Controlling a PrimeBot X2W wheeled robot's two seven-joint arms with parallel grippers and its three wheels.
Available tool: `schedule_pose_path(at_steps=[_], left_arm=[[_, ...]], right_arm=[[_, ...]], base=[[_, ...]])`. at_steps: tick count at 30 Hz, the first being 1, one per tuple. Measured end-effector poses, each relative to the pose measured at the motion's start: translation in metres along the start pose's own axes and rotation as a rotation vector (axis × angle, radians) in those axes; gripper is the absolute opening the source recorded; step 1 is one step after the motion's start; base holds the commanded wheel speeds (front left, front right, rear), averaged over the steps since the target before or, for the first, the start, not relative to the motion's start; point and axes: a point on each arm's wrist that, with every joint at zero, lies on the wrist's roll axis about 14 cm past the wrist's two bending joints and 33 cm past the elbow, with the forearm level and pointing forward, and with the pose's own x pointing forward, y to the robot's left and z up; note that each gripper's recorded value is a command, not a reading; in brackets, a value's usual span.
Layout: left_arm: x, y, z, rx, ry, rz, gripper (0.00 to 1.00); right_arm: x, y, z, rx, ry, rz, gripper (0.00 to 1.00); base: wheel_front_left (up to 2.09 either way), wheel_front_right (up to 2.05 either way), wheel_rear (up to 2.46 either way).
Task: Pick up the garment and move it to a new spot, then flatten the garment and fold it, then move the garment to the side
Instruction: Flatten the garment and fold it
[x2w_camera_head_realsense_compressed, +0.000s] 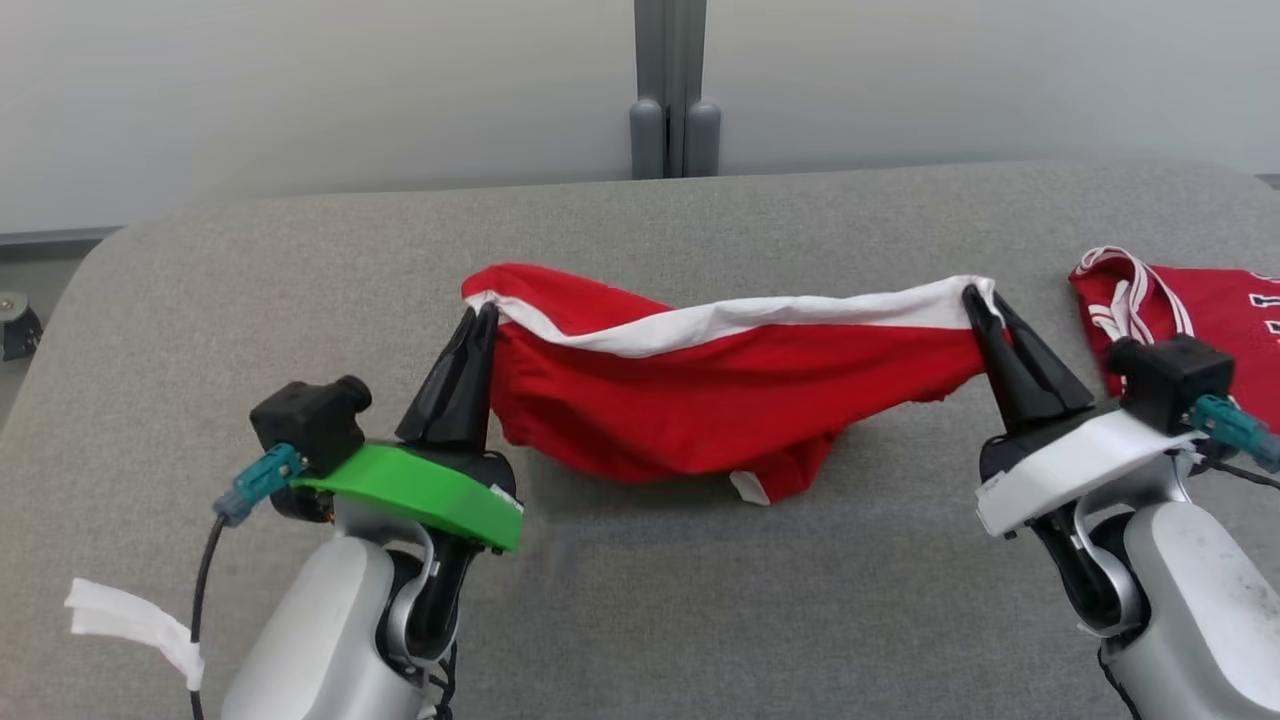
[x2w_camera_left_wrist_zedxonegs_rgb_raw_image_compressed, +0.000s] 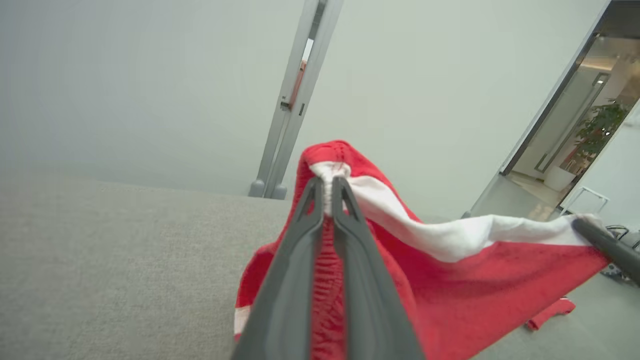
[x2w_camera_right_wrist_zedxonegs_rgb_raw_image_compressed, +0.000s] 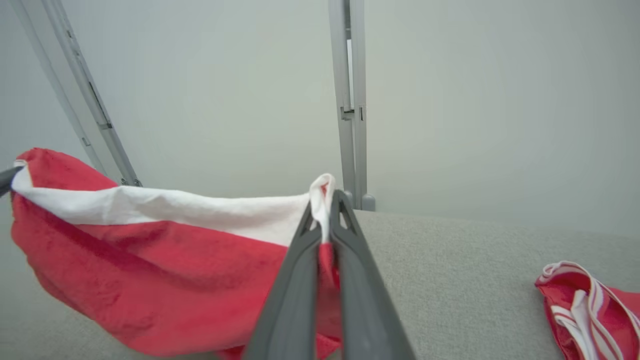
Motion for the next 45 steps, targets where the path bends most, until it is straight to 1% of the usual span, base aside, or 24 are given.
schedule_pose_path(at_steps=[2, 6, 10, 15, 18, 21, 23, 24, 26, 28, 30, 33, 35, 37, 39, 41, 44, 45], left_arm=[[0.001, -0.018, 0.024, -0.013, -0.061, -0.051, 0.0], [-0.001, -0.049, 0.069, 0.034, -0.151, -0.145, 0.0], [-0.006, -0.082, 0.107, 0.103, -0.213, -0.245, 0.0], [-0.014, -0.122, 0.152, 0.177, -0.298, -0.362, 0.0], [-0.015, -0.133, 0.163, 0.183, -0.313, -0.39, 0.0], [-0.007, -0.129, 0.158, 0.182, -0.27, -0.378, 0.0], [0.003, -0.122, 0.146, 0.16, -0.216, -0.372, 0.0], [0.011, -0.115, 0.14, 0.16, -0.191, -0.353, 0.0], [0.03, -0.098, 0.132, 0.161, -0.156, -0.318, 0.0], [0.049, -0.085, 0.125, 0.163, -0.126, -0.294, 0.0], [0.071, -0.074, 0.123, 0.186, -0.117, -0.282, 0.0], [0.109, -0.056, 0.122, 0.177, -0.115, -0.245, 0.0], [0.136, -0.042, 0.136, 0.17, -0.166, -0.211, 0.0], [0.156, -0.033, 0.151, 0.179, -0.233, -0.188, 0.0], [0.175, -0.029, 0.154, 0.158, -0.27, -0.179, 0.0], [0.189, -0.024, 0.141, 0.138, -0.259, -0.171, 0.0], [0.202, -0.009, 0.1, 0.115, -0.183, -0.149, 0.0], [0.204, -0.001, 0.083, 0.105, -0.151, -0.134, 0.0]], right_arm=[[-0.007, 0.002, 0.025, 0.002, -0.068, 0.001, 0.0], [-0.026, 0.003, 0.071, -0.026, -0.178, -0.006, 0.0], [-0.045, 0.006, 0.119, -0.09, -0.284, -0.014, 0.0], [-0.072, 0.012, 0.177, -0.198, -0.42, -0.026, 0.0], [-0.081, 0.011, 0.195, -0.247, -0.455, -0.048, 0.0], [-0.078, 0.007, 0.192, -0.242, -0.427, -0.064, 0.0], [-0.068, 0.005, 0.181, -0.199, -0.391, -0.054, 0.0], [-0.058, 0.005, 0.171, -0.167, -0.36, -0.041, 0.0], [-0.037, 0.003, 0.154, -0.143, -0.309, -0.022, 0.0], [-0.014, -0.001, 0.147, -0.124, -0.298, -0.007, 0.0], [0.013, -0.006, 0.146, -0.138, -0.306, 0.002, 0.0], [0.056, -0.013, 0.149, -0.166, -0.345, 0.009, 0.0], [0.083, -0.019, 0.162, -0.199, -0.404, 0.003, 0.0], [0.102, -0.025, 0.175, -0.223, -0.473, -0.011, 0.0], [0.12, -0.028, 0.176, -0.221, -0.503, -0.019, 0.0], [0.133, -0.031, 0.164, -0.22, -0.485, -0.025, 0.0], [0.149, -0.035, 0.12, -0.189, -0.388, -0.025, 0.0], [0.151, -0.038, 0.1, -0.17, -0.345, -0.028, 0.0]], base=[[0.0, 0.0, 0.0], [0.0, 0.0, 0.0], [0.0, 0.0, 0.0], [0.0, 0.0, 0.0], [0.0, 0.0, 0.0], [0.0, 0.0, 0.0], [0.0, 0.0, 0.0], [0.0, 0.0, 0.0], [0.0, 0.0, 0.0], [0.0, 0.0, 0.0], [0.0, 0.0, 0.0], [0.0, 0.0, 0.0], [0.0, 0.0, 0.0], [0.0, 0.0, 0.0], [0.0, 0.0, 0.0], [0.0, 0.0, 0.0], [0.0, 0.0, 0.0], [0.0, 0.0, 0.0]])
